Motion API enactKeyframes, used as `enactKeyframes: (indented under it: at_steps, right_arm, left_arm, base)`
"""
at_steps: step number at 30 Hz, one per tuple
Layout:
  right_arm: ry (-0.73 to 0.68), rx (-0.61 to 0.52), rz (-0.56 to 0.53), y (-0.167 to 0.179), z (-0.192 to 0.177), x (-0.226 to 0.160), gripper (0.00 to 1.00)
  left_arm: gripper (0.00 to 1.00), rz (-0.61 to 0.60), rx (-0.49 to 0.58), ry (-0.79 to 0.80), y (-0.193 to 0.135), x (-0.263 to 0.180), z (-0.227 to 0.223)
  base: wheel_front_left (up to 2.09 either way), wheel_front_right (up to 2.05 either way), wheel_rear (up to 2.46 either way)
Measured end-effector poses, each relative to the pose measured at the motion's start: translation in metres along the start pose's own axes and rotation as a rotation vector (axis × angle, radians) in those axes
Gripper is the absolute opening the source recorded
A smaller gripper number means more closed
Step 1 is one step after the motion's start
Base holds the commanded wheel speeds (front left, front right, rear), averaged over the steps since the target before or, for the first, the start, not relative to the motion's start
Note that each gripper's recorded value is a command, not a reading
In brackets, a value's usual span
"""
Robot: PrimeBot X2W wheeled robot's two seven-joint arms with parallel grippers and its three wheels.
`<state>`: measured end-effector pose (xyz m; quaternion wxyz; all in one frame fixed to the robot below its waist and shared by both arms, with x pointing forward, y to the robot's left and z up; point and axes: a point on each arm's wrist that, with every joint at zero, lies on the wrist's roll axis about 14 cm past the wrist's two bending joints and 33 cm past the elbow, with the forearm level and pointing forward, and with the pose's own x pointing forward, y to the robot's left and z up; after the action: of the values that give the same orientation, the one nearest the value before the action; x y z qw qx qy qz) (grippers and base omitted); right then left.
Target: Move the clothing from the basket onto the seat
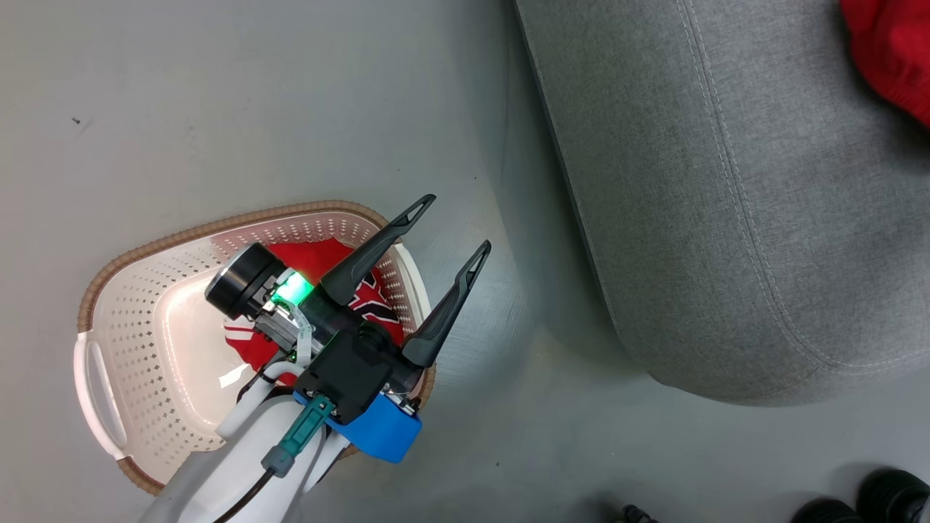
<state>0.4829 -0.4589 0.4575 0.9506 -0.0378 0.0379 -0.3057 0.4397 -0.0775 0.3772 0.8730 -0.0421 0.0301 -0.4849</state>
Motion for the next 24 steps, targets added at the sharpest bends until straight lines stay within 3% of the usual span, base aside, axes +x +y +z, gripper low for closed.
enactKeyframes:
  at_steps: [5,13,14,16,17,18,24]
  right_arm:
    - [0.078,0.006,-0.01,-0.002,-0.024,-0.007,0.0]
    - [0.078,0.006,-0.008,-0.002,-0.021,-0.008,0.0]
    - [0.073,0.001,-0.003,-0.001,-0.019,-0.008,0.1]
    - [0.061,0.0,-0.001,-0.001,-0.015,-0.008,0.47]
    - [0.056,-0.001,0.001,-0.001,-0.013,-0.008,0.96]
    - [0.052,0.002,0.002,0.0,-0.011,-0.008,1.0]
    - [0.053,0.002,0.016,0.002,-0.009,-0.013,1.0]
  left_arm:
    - [1.0,-0.005,-0.002,-0.002,-0.001,0.001,0.0]
    - [1.0,-0.011,-0.007,-0.01,-0.003,0.004,0.003]
    - [1.0,-0.011,-0.006,-0.012,-0.003,0.004,0.004]
    - [1.0,-0.01,-0.005,-0.016,-0.003,0.004,0.006]
    - [1.0,-0.008,-0.007,-0.018,-0.003,0.004,0.008]
    - [1.0,-0.006,-0.009,-0.019,-0.004,0.004,0.009]
    - [1.0,0.008,-0.01,-0.035,-0.004,0.005,0.021]
  base:
    - [0.0,0.0,0.0]
    - [0.0,0.0,0.0]
    - [0.0,0.0,0.0]
    - [0.0,0.0,0.0]
    - [0.0,0.0,0.0]
    - [0.0,0.0,0.0]
    - [0.0,0.0,0.0]
